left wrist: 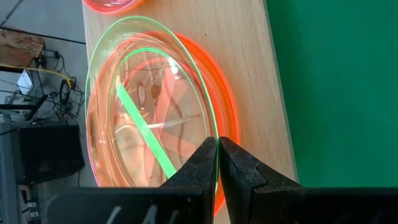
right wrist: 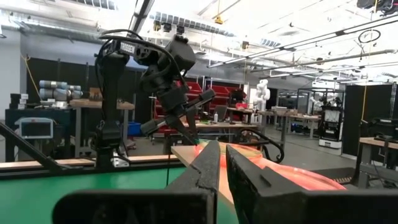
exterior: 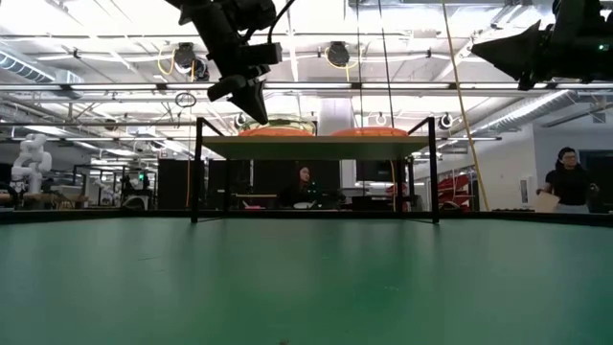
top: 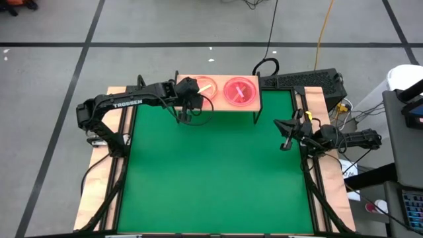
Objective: Place and stack plates onto a shelf
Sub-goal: Stack the green plate on top of the pink plate on the shelf
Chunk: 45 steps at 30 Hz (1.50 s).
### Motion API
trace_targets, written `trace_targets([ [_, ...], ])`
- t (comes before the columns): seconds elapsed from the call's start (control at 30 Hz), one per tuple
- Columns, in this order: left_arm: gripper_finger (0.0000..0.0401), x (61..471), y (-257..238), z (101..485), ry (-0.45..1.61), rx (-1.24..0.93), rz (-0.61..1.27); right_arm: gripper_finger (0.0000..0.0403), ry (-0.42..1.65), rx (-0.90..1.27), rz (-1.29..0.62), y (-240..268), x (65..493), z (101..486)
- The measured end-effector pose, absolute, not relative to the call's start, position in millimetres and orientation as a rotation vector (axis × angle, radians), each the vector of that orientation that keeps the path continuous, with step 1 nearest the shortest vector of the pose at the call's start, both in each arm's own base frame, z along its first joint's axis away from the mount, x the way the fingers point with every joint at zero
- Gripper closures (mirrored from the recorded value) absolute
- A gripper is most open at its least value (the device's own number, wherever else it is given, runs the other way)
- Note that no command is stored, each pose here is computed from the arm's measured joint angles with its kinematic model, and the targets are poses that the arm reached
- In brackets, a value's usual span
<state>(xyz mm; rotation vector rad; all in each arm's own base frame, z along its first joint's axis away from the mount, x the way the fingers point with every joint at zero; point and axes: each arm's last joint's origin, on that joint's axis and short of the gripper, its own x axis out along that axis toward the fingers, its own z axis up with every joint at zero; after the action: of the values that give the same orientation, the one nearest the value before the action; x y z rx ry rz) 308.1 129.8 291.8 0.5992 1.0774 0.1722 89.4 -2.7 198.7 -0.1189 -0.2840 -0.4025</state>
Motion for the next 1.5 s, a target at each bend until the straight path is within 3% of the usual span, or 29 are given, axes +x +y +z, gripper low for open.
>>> trace_targets([
  [0.63, 0.038, 310.0, 134.0, 295.3, 1.037, 0.515, 0.317, 0.0387, -0.284, -0.119, -0.402, -2.7, 89.4, 198.6],
  [1.5, 0.038, 309.9, 132.2, 294.3, 1.039, 0.517, 0.27, 0.0387, -0.284, -0.119, -0.402, -2.7, 89.4, 198.6],
])
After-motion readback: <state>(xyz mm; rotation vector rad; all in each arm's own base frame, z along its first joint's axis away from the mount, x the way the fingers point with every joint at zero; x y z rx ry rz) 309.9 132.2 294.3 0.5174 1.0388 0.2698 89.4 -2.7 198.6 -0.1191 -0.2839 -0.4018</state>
